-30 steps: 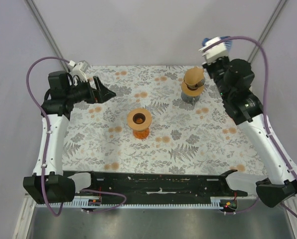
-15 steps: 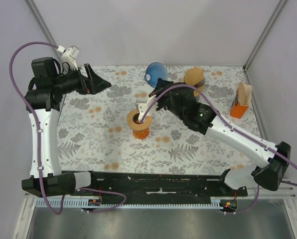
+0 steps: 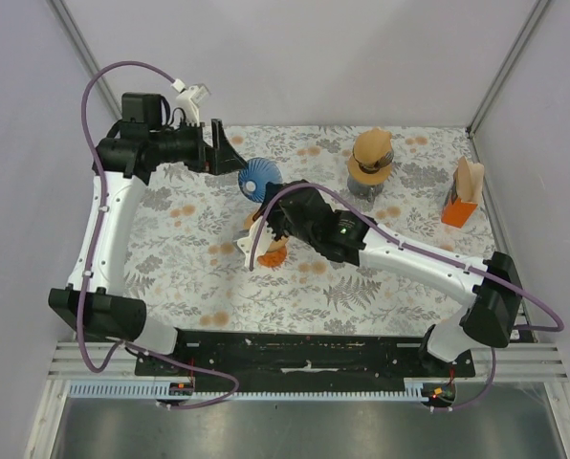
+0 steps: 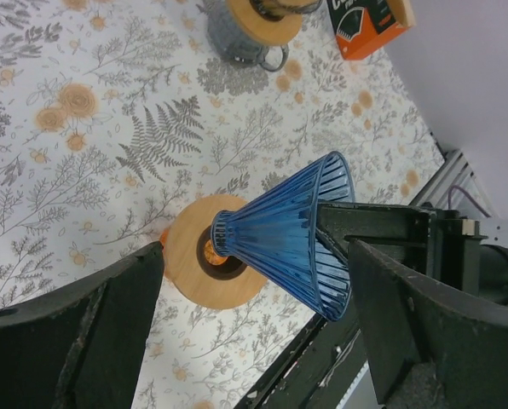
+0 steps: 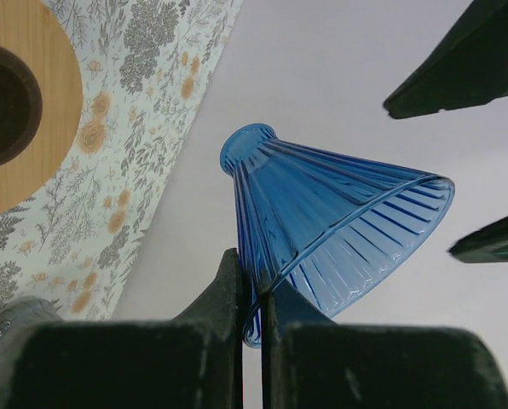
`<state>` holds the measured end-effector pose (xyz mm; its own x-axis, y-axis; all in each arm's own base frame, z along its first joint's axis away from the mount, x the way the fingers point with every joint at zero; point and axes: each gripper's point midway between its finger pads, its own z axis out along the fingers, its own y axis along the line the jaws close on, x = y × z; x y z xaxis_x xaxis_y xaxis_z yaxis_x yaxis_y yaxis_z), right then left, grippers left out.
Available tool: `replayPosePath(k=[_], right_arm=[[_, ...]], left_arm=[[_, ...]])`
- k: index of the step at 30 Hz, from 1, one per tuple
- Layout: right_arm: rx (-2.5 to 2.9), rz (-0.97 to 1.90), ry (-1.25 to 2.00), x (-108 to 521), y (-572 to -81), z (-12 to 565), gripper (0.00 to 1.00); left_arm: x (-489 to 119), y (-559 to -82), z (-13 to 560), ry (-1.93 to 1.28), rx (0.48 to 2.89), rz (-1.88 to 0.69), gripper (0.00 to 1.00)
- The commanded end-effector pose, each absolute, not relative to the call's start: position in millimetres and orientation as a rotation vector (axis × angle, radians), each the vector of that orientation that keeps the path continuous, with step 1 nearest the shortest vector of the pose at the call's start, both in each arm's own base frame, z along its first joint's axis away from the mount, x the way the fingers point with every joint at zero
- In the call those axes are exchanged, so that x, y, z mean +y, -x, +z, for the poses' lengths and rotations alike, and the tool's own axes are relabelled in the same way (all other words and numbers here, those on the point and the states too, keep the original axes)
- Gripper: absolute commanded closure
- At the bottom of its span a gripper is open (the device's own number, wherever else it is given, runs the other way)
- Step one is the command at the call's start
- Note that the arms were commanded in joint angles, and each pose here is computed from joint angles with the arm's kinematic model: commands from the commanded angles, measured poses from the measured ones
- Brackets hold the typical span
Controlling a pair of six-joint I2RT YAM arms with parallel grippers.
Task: Place the coffee filter in the dripper
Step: Place the coffee dripper in the dripper holder.
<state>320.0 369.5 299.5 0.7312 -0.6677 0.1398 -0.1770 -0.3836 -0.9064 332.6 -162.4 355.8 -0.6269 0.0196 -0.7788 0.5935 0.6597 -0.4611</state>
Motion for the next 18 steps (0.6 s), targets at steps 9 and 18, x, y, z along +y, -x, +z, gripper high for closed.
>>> replayPosePath(k=[9, 18], right_arm=[[0.355, -0.742, 2.060, 362.7, -320.1, 316.8, 1.00], [0.676, -0.180, 1.640, 370.1, -272.5, 365.6, 0.31]], left_arm=[[-186.5, -343.0, 310.2, -0.723, 2.186, -0.728, 0.98], [-184.8, -333.0, 277.6, -0.487, 2.308, -0.941, 0.98]])
